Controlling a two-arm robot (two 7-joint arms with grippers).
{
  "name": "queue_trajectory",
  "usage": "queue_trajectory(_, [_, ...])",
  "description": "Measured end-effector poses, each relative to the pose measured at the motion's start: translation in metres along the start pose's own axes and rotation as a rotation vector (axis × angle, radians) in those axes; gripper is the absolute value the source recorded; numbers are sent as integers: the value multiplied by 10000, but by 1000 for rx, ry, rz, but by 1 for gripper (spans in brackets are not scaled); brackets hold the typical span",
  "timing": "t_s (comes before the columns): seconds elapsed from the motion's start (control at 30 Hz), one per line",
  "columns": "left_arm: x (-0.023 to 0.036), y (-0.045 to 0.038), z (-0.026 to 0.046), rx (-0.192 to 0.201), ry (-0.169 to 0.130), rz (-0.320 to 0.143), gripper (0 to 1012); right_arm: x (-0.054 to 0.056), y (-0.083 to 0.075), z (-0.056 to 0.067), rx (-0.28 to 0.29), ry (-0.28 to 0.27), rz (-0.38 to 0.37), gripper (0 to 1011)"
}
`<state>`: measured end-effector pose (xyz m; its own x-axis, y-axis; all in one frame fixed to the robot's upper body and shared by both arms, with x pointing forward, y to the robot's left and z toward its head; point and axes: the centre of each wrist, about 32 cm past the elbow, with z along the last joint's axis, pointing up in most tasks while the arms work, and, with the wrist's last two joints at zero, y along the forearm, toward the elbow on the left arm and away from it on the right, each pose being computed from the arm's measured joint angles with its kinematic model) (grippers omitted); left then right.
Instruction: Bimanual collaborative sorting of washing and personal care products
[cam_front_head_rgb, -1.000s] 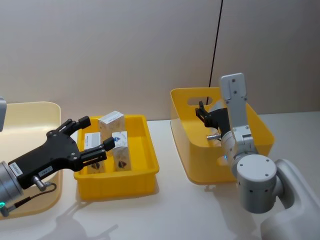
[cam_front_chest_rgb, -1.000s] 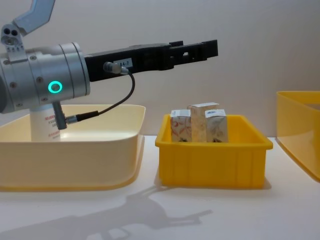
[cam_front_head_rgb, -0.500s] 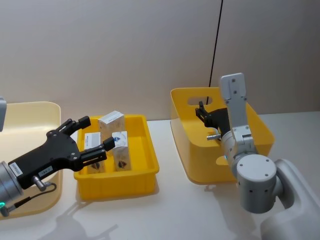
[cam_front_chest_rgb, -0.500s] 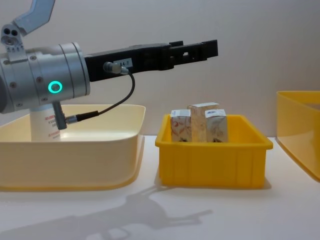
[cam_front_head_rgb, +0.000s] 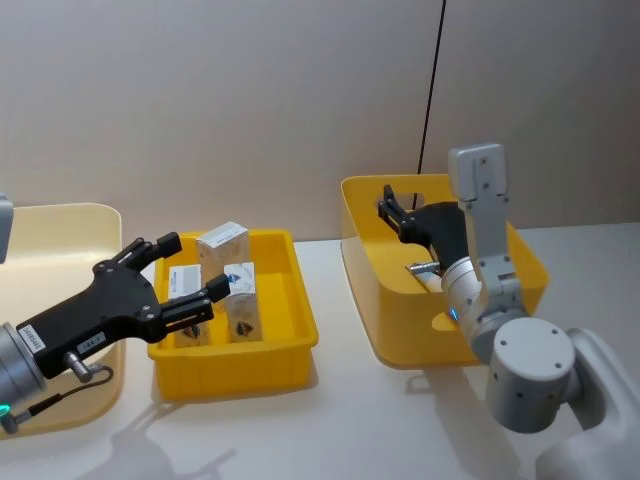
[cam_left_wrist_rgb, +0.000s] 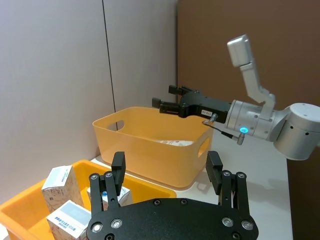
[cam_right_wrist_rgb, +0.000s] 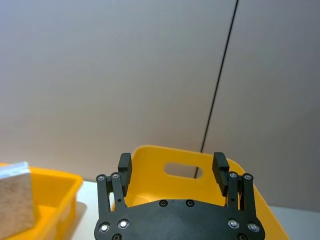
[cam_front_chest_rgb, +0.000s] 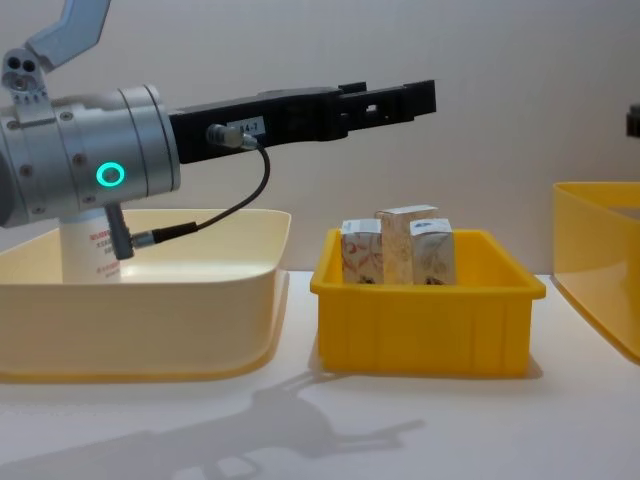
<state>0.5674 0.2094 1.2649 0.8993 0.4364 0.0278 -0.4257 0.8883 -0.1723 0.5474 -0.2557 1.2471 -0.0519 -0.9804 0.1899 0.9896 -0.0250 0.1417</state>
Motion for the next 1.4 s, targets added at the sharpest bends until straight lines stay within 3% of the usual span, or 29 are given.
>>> queue_trajectory(0.23, [-37, 17, -35, 15, -11, 37, 1002, 46, -53, 13, 70, 38, 66, 1001])
queue_trajectory(0.43, [-106, 49, -96, 41, -34, 106, 1002, 83, -105, 27, 140, 77, 133, 1001])
queue_trajectory(0.83, [-267, 123, -231, 92, -93, 256, 1002, 47, -214, -38, 121, 85, 159, 1001])
queue_trajectory(1.4, [-496, 222, -392, 144, -186, 453, 1002, -97, -668, -247, 44, 128, 269, 1001])
